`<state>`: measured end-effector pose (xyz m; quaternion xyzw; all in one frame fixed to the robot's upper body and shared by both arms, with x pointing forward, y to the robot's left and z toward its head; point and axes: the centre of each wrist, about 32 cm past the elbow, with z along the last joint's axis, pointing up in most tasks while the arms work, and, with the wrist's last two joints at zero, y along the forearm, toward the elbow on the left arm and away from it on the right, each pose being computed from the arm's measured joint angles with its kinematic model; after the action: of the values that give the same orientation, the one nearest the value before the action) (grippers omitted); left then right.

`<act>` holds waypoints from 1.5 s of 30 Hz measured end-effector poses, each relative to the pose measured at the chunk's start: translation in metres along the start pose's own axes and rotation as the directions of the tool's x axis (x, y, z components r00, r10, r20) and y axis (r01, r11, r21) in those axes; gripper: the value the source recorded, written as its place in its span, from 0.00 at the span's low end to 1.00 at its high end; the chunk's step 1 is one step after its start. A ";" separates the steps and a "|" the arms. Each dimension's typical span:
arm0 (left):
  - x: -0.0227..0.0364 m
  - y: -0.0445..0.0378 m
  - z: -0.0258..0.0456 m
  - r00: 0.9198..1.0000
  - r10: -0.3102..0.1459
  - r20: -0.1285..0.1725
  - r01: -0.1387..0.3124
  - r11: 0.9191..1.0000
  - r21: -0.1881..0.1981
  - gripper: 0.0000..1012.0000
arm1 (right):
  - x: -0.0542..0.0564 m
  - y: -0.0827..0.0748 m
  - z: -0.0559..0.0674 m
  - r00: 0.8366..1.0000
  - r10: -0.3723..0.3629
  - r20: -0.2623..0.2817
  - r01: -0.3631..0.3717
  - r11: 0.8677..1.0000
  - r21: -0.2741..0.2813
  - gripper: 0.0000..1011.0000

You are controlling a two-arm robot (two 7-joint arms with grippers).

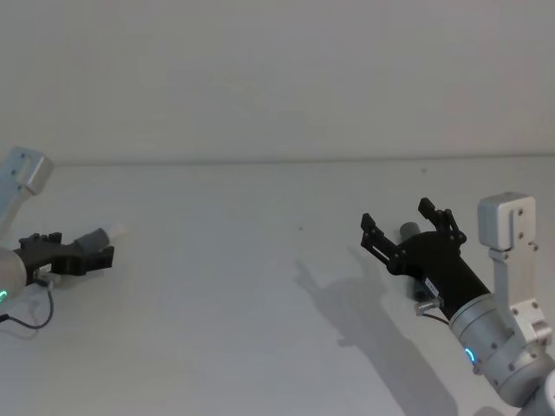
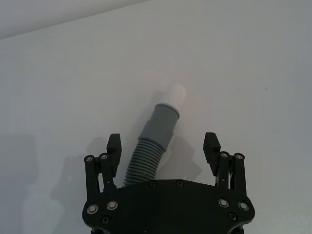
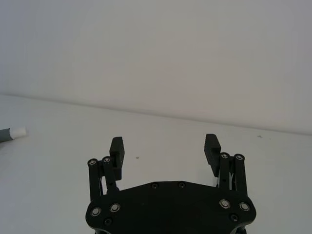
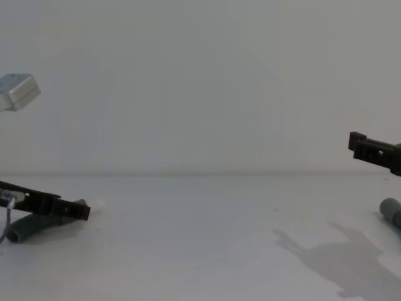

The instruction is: Use both hands to pick up one end of the pipe from the table, align the ends, and insert them.

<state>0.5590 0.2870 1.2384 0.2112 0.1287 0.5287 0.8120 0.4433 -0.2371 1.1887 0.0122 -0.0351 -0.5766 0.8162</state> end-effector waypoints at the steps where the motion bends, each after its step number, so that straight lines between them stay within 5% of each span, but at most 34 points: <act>1: 0.0007 0.0003 0.0004 1.000 0.000 0.003 0.000 1.000 0.001 0.99 | 0.000 0.000 0.000 1.000 0.000 0.000 0.000 1.000 0.000 0.99; 19: 0.0113 0.0018 0.0048 0.996 0.000 0.093 -0.002 1.000 0.025 0.99 | 0.000 0.000 0.000 1.000 0.000 0.000 0.000 1.000 0.000 0.99; 37: 0.0133 -0.0022 -0.0008 0.996 -0.021 0.089 0.019 1.000 0.025 0.99 | 0.000 0.000 0.000 1.000 0.000 0.000 0.000 1.000 0.000 0.99; 45: 0.0134 -0.0029 -0.0019 0.996 -0.025 0.086 0.023 0.999 0.025 0.83 | 0.000 0.000 0.000 1.000 0.000 0.000 0.000 1.000 0.000 0.99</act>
<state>0.5660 0.2986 1.2355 0.2418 0.1025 0.5076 0.8206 0.4433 -0.2371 1.1888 0.0122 -0.0351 -0.5766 0.8162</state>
